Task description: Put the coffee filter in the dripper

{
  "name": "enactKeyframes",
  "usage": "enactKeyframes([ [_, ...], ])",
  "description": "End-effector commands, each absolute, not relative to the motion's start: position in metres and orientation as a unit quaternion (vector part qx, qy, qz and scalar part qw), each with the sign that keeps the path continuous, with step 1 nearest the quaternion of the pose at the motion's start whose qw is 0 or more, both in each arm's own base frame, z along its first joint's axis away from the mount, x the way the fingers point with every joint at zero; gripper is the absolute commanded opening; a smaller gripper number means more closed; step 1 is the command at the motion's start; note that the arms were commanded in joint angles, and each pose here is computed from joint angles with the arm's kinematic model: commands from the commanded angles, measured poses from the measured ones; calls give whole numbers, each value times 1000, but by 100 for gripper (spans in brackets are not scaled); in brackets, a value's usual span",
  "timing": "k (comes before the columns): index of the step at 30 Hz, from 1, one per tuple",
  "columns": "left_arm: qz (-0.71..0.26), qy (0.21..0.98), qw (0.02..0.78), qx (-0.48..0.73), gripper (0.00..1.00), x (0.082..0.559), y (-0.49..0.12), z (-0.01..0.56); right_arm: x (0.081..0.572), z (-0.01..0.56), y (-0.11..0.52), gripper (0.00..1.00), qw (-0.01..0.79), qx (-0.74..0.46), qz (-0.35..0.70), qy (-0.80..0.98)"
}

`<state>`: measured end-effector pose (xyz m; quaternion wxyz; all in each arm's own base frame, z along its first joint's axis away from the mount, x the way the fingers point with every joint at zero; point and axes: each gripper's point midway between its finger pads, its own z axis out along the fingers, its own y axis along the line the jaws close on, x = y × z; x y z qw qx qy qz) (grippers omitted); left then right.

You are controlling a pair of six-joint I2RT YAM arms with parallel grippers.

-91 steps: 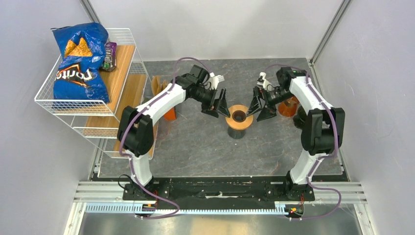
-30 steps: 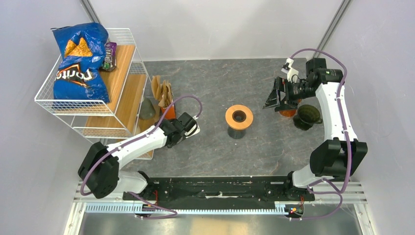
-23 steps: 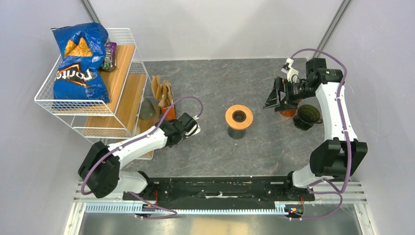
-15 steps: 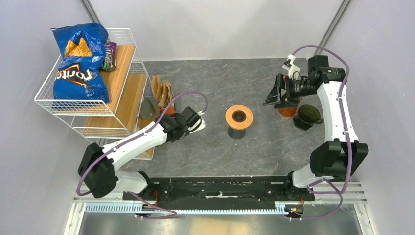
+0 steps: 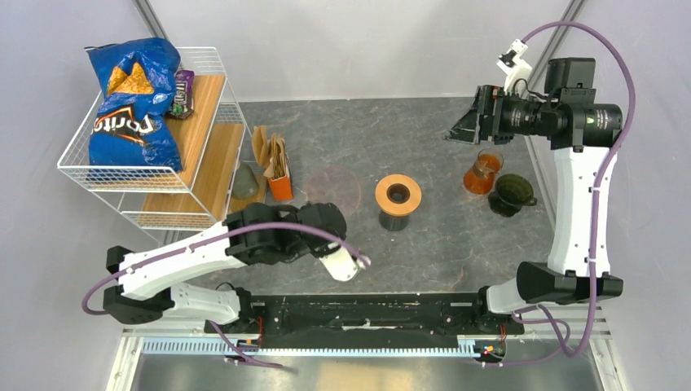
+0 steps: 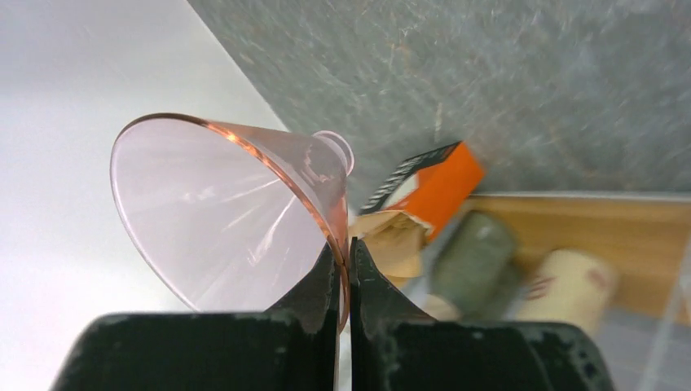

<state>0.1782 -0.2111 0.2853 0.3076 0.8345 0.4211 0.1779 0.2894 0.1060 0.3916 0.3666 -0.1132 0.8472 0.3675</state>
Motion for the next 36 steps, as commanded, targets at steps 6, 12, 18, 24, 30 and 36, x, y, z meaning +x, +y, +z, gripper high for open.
enactKeyframes([
  [6,349,155,261,887,2,187,-249,319,276,440,158,82,462,-206,277,817],
  [12,349,153,255,889,2,180,-262,326,251,425,201,75,444,-311,261,799],
  [18,333,190,254,888,2,179,-259,322,237,400,232,72,412,-380,244,792],
  [24,318,216,265,884,2,175,-255,323,213,378,256,65,380,-449,242,772],
  [30,314,222,282,879,2,171,-257,327,227,371,260,61,387,-443,212,780],
  [36,314,223,289,876,2,169,-257,328,229,368,262,58,385,-440,209,784],
])
